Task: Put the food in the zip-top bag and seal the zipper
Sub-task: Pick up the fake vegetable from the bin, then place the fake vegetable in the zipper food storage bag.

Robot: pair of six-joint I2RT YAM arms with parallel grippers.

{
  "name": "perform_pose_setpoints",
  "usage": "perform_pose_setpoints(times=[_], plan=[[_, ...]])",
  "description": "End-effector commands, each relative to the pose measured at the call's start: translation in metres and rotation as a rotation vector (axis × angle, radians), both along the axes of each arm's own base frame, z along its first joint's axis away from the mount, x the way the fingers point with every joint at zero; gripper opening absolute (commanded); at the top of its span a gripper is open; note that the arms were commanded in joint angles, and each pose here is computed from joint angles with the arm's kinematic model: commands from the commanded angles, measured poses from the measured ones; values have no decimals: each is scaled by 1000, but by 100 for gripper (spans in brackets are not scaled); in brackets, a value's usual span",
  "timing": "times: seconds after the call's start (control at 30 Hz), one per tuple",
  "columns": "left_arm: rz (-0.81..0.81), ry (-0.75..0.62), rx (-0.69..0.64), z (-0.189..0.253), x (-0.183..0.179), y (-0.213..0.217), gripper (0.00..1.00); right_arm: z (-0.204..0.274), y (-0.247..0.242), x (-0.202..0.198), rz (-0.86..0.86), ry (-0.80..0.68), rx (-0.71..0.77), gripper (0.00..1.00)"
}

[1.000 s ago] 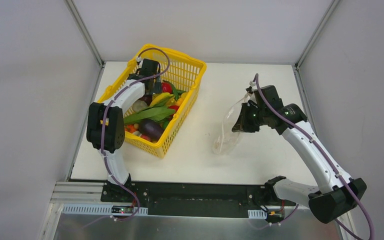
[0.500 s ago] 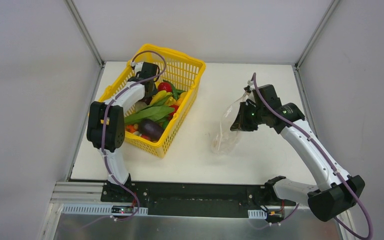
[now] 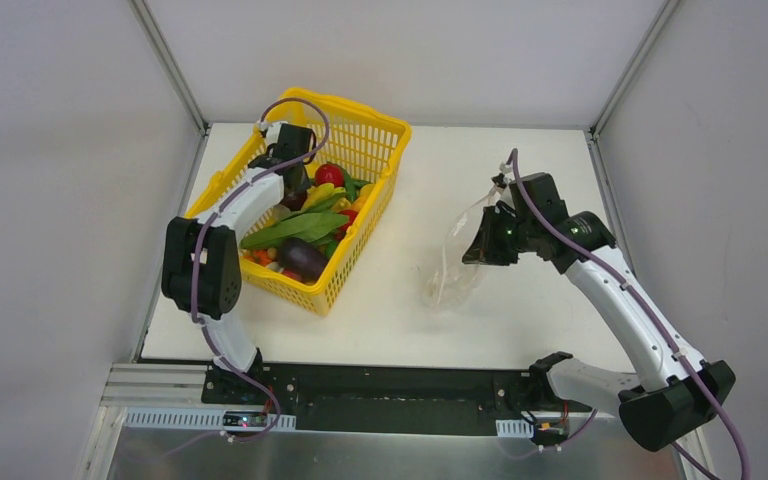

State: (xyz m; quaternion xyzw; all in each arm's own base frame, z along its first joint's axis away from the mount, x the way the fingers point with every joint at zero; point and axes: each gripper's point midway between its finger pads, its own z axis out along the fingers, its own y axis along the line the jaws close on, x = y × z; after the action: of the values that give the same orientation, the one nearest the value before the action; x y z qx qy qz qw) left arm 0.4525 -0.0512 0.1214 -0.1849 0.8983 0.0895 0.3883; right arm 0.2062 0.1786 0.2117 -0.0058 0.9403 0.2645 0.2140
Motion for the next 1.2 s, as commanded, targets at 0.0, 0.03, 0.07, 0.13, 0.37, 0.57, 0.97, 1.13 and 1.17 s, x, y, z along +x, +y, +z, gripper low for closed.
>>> perform_pose_setpoints(times=[0.0, 0.03, 0.07, 0.13, 0.37, 0.57, 0.97, 1.13, 1.17], plan=[[-64, -74, -36, 44, -15, -12, 0, 9, -2, -5, -10, -38, 20, 0], [-75, -88, -42, 50, -17, -13, 0, 9, -3, -6, -12, -36, 19, 0], [-86, -105, -46, 58, -19, -15, 0, 9, -3, -6, -13, -37, 18, 0], [-110, -139, -57, 73, -23, -19, 0, 9, -4, -7, -16, -39, 17, 0], [-196, -297, -102, 143, -45, -30, 0, 15, -3, -6, -30, -55, 37, 0], [-354, -379, -238, 186, -74, -57, 0, 28, 0, -3, -58, -82, 83, 0], [-993, -560, -641, 274, -187, -227, 0, 39, 4, 6, -142, -81, 129, 0], [-1196, -581, -721, 285, -225, -278, 0, 41, 7, 7, -157, -68, 153, 0], [-1219, -594, -748, 288, -230, -286, 0, 40, 7, 8, -166, -70, 157, 1]])
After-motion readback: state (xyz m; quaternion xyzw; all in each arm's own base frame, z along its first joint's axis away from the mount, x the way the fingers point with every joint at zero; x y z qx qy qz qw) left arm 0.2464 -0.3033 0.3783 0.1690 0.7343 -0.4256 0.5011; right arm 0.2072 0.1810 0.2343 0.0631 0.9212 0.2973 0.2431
